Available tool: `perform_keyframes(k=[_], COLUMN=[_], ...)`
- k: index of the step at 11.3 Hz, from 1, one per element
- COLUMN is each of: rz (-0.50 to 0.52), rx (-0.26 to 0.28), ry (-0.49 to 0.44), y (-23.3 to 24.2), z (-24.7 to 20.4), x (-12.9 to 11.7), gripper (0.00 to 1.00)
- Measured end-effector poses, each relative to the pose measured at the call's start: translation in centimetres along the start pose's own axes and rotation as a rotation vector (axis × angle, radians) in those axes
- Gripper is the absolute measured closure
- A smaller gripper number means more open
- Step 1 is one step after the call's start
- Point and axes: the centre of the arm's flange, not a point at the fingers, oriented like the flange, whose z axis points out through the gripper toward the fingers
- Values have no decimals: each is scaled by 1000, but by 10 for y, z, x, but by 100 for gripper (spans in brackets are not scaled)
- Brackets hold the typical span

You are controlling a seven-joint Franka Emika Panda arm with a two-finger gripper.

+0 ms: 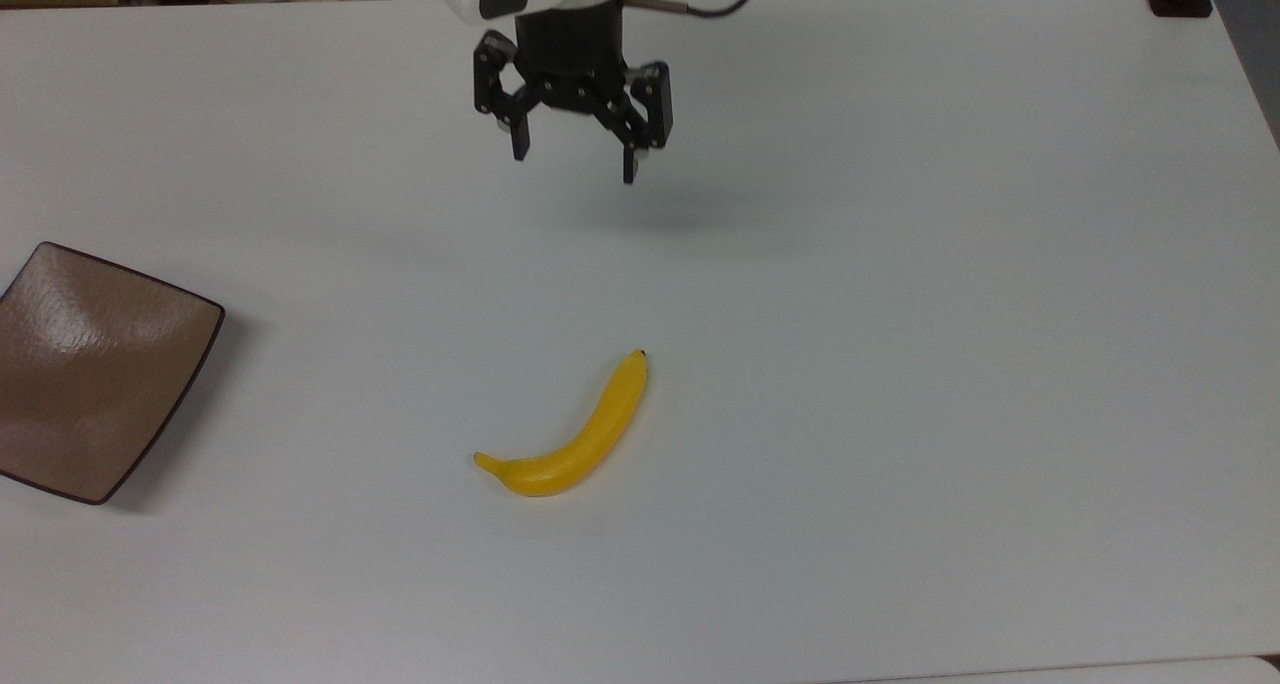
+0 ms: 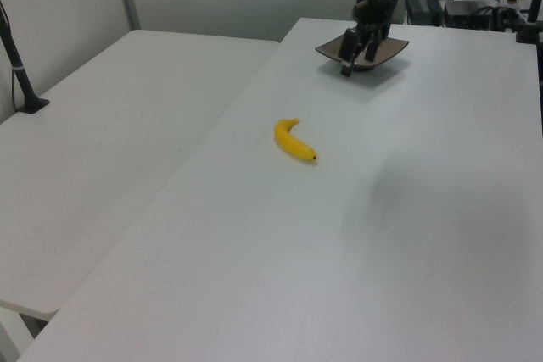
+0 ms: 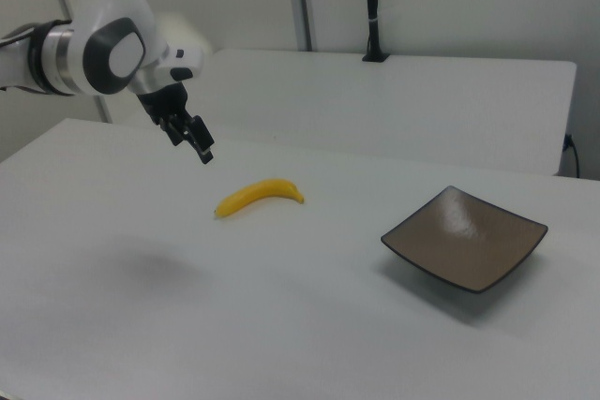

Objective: Bananas placed on a ceramic plate
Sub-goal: 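Move the open gripper over the yellow banana, then lower the gripper onto the banana and close on its middle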

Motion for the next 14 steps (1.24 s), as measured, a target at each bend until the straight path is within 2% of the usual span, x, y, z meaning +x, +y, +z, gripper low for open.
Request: perform_keyframes(k=[4, 7, 10, 14], rz=[212, 314, 355, 410], rx=[50, 50, 60, 99], ry=[78, 85, 93, 132], y=[-18, -27, -34, -39], z=[45, 74, 93, 114], x=[20, 41, 50, 56], gripper=[0, 0, 0, 0])
